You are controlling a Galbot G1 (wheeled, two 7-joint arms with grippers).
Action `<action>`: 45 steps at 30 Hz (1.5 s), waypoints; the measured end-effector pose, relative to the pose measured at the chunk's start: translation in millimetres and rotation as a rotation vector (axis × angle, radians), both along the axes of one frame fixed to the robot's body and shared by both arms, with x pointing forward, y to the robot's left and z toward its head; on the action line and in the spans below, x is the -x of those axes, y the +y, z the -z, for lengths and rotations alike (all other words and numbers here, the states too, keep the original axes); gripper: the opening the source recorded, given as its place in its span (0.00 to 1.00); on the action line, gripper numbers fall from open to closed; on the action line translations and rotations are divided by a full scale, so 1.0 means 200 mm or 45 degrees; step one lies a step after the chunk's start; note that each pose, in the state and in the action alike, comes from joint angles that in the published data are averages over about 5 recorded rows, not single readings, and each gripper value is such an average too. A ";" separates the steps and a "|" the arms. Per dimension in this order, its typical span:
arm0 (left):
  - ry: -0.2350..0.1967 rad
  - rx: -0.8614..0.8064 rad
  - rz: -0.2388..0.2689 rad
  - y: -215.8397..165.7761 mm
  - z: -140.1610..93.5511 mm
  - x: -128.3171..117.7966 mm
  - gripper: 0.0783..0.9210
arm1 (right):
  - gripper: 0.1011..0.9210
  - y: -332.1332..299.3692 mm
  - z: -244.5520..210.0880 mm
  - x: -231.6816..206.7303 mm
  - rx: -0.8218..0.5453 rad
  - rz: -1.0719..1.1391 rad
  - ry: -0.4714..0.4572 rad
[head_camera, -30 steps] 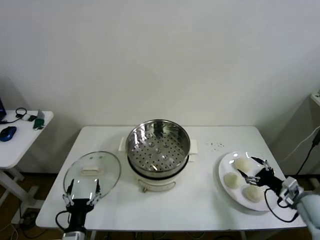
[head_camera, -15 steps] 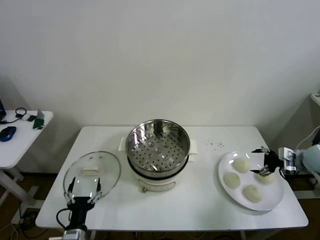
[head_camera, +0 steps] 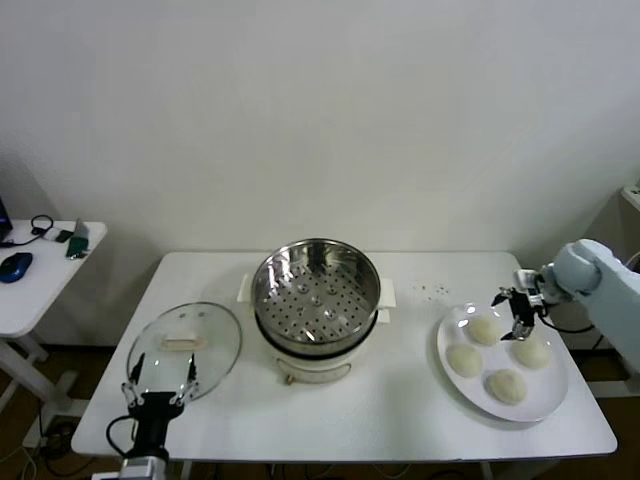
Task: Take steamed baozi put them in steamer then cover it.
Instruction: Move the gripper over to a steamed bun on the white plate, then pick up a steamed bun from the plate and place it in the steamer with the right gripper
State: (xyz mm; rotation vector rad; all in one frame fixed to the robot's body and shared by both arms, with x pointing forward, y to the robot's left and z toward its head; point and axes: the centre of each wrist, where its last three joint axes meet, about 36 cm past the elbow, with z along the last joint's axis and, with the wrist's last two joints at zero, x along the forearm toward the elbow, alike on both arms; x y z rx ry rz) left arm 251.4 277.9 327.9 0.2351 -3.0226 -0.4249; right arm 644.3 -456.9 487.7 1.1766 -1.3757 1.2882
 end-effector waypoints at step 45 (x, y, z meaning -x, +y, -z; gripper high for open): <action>0.013 -0.005 -0.023 0.02 0.01 -0.01 0.88 | 0.77 0.18 0.15 -0.17 0.134 -0.128 0.094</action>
